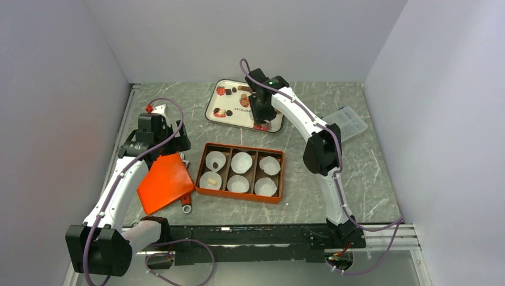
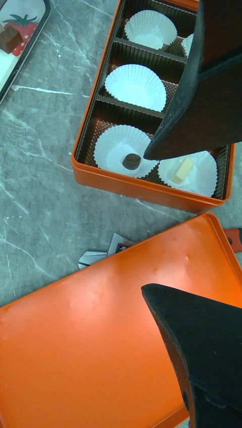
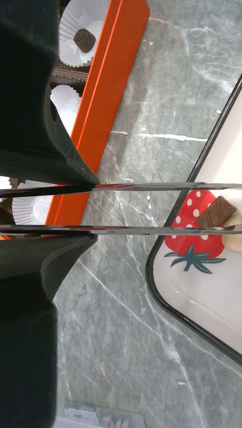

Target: Pack the chocolate

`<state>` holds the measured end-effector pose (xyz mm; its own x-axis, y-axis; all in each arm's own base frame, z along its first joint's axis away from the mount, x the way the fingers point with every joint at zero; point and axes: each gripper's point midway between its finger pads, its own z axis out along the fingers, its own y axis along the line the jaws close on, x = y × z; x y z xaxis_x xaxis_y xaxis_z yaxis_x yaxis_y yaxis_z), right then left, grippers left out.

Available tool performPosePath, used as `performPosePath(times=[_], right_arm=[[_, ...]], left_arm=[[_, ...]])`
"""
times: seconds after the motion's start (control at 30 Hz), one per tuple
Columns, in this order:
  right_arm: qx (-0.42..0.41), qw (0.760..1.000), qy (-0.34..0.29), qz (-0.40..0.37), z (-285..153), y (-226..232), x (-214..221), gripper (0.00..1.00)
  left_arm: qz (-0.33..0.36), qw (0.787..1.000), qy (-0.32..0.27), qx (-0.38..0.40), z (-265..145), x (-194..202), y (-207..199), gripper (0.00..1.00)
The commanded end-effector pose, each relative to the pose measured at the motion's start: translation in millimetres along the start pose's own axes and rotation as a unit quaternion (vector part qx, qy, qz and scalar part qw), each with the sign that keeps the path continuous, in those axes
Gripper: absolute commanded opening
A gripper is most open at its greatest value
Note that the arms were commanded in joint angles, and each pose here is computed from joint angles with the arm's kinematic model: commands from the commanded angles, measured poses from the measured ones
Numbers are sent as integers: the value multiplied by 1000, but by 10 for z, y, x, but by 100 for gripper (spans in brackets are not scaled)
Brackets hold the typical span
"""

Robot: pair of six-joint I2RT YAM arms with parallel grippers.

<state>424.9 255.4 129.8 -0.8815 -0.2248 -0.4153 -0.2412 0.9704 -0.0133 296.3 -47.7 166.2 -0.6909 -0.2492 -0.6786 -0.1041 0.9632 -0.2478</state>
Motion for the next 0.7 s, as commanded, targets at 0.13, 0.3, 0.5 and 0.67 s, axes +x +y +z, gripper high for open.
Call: performPosePath(times=[0.13,0.3,0.5,0.67], right_arm=[[-3,1000,-21,4,-85,27,-117,38],[-10,999,-30,6,-163,52,-162,32],[-24,998,-61,13,-433,66,-259,31],[-36,997,-72,12,-594,114,-255,30]], left_arm=[[-2,1000,-15,10,-1,-85,-33,99],[-3,1000,-15,7,-2,-88,-23,99],[-3,1000,-16,6,-2,-88,-19,99],[-3,1000,-15,5,-1,-86,-14,99]])
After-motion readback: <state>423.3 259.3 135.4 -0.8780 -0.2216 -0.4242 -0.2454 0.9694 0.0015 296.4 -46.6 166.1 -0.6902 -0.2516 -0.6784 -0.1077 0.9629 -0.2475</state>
